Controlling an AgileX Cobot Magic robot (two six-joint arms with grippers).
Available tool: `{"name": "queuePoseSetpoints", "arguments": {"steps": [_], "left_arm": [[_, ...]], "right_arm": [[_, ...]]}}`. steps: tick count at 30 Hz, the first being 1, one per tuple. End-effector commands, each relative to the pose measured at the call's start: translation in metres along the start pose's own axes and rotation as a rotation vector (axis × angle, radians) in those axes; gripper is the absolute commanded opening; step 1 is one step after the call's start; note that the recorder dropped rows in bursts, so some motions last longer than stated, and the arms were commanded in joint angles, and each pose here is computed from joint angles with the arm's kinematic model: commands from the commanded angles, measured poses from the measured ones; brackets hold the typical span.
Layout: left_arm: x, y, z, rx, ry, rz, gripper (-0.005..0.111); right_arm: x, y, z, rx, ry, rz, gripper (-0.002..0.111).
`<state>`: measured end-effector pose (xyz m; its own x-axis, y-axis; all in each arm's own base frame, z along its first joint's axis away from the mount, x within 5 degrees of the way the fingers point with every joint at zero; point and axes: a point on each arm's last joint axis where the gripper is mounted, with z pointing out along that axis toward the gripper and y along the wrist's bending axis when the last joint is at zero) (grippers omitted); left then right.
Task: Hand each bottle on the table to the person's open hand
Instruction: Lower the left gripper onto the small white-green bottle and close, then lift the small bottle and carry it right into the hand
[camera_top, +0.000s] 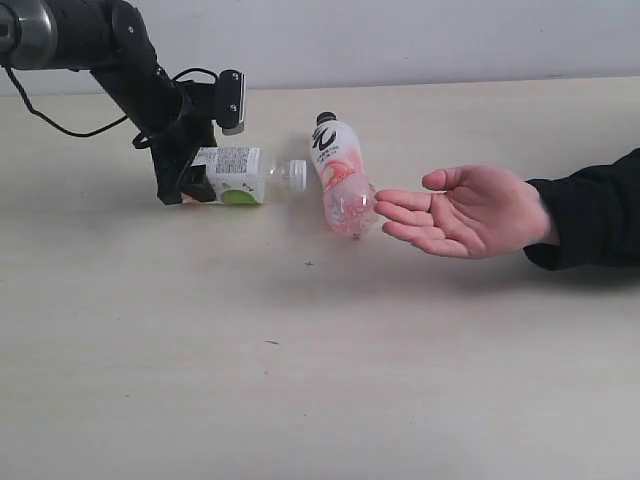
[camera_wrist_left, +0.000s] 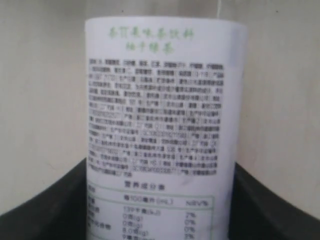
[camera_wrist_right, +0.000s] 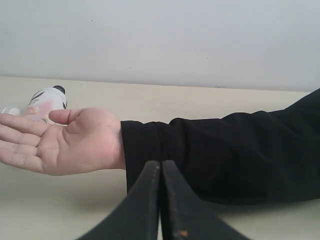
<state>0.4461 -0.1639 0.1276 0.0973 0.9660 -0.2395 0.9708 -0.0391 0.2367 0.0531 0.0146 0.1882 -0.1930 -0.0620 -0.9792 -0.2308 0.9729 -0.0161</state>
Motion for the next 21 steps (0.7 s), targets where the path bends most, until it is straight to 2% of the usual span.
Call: {"name": "queuePoseSetpoints", "arguments": {"steps": [1, 5, 11, 13, 16, 17, 21], "left_arm": [[-0.001, -0.001, -0.005, 0.012, 0.0, -0.024, 0.003], [0.0, -0.003, -0.013, 0.045, 0.025, -0.025, 0.0], [-0.011, -0.007, -0.053, 0.057, 0.047, -0.108, 0.0], [-0.013, -0.007, -0.067, 0.045, 0.047, -0.179, 0.0], [-0.017, -0.011, -0.093, 0.044, 0.047, -0.351, 0.0], [-0.019, -0.013, -0.1, 0.054, 0.048, -0.447, 0.0], [-0.032, -0.023, -0.126, 0.066, 0.062, -0.692, 0.0]], "right_arm": [[0.001, 0.0, 0.0, 0.006, -0.008, -0.002, 0.0], [0.001, 0.0, 0.0, 0.006, -0.008, -0.002, 0.0], [0.001, 0.0, 0.0, 0.006, -0.008, -0.002, 0.0], [0.001, 0.0, 0.0, 0.006, -0.008, -0.002, 0.0], [0.001, 0.0, 0.0, 0.006, -0.008, -0.002, 0.0], [0.001, 0.0, 0.0, 0.006, -0.008, -0.002, 0.0], [0.001, 0.0, 0.0, 0.006, -0.008, -0.002, 0.0]]}}
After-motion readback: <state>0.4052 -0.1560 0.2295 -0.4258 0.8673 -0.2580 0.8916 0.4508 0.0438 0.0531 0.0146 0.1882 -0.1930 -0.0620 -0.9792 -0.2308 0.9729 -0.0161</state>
